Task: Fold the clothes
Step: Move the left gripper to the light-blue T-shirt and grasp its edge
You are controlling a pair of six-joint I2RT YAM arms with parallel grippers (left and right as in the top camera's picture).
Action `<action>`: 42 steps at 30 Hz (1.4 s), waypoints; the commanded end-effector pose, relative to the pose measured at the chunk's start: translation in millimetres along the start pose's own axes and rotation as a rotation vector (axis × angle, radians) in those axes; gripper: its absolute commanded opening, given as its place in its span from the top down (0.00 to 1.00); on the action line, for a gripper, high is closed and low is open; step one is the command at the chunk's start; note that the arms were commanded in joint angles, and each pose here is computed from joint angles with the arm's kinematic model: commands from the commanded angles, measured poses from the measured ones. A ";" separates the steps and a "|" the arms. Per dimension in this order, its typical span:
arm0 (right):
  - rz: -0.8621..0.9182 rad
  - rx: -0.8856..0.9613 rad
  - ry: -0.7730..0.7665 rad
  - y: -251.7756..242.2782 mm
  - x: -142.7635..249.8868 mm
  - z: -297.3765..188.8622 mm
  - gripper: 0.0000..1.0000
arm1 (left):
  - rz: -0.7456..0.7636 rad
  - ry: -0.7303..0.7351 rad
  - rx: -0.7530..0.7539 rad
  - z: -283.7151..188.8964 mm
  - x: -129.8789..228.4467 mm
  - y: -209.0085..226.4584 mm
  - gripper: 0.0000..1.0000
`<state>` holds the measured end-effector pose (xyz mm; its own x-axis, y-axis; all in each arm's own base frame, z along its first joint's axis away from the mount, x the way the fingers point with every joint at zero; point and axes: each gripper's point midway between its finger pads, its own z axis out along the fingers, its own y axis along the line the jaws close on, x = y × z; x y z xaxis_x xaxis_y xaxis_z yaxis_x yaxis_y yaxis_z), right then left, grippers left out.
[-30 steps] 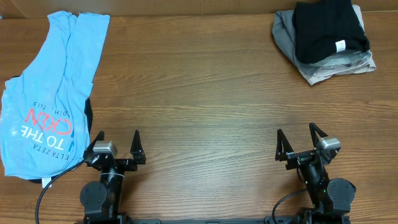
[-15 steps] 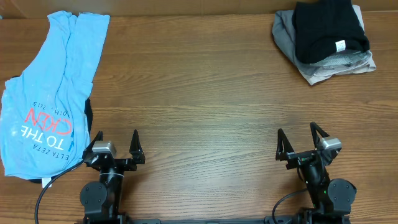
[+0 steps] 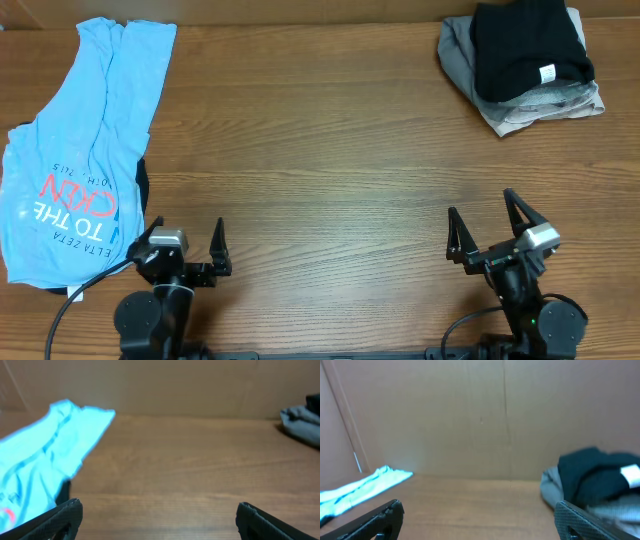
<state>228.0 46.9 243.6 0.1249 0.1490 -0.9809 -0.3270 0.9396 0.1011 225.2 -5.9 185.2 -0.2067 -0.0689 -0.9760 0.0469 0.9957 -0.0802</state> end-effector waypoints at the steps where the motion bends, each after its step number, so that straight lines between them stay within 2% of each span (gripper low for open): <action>1: -0.008 -0.016 -0.030 6.9 -34.7 3.4 0.00 | 0.025 0.044 -0.021 -12.0 -30.0 -0.3 0.00; 5: 0.009 -0.009 0.012 4.7 -46.2 13.3 0.00 | 0.017 0.108 -0.021 -11.0 -48.8 -1.6 0.00; 10: 0.073 0.021 0.179 -6.5 -55.2 43.1 0.00 | -0.009 0.302 -0.027 2.1 -65.5 -0.8 0.00; 19: 0.218 0.070 0.515 -31.2 -31.7 95.3 0.00 | -0.062 0.699 -0.034 26.8 -61.4 1.7 0.00; 24: 0.271 -0.037 0.550 -23.6 -19.2 118.5 0.00 | -0.071 0.781 -0.053 46.9 -51.5 7.9 0.00; 30: 0.365 -0.174 0.639 -7.2 9.8 125.5 0.00 | -0.019 0.887 -0.254 61.7 -26.1 46.2 0.00; 33: 0.390 -0.187 0.669 -7.8 22.3 128.8 0.00 | -0.028 0.940 -0.418 62.2 -13.2 74.0 0.01; 37: 0.425 -0.192 0.715 -8.3 37.6 129.2 0.00 | -0.089 0.969 -0.678 56.0 -0.9 121.5 0.09; 40: 0.439 -0.190 0.735 -9.0 44.3 129.1 0.00 | -0.136 1.021 -0.739 54.3 15.0 144.0 0.13; 42: 0.447 -0.187 0.744 -9.7 47.6 129.3 0.01 | -0.166 1.076 -0.793 50.5 30.7 163.6 0.20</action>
<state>355.2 79.7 207.5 -0.6794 0.1943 -0.7076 -0.3269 0.7833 0.5288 281.4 117.7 138.0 -0.8745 -0.3822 -0.2987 -0.4569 0.8558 0.2424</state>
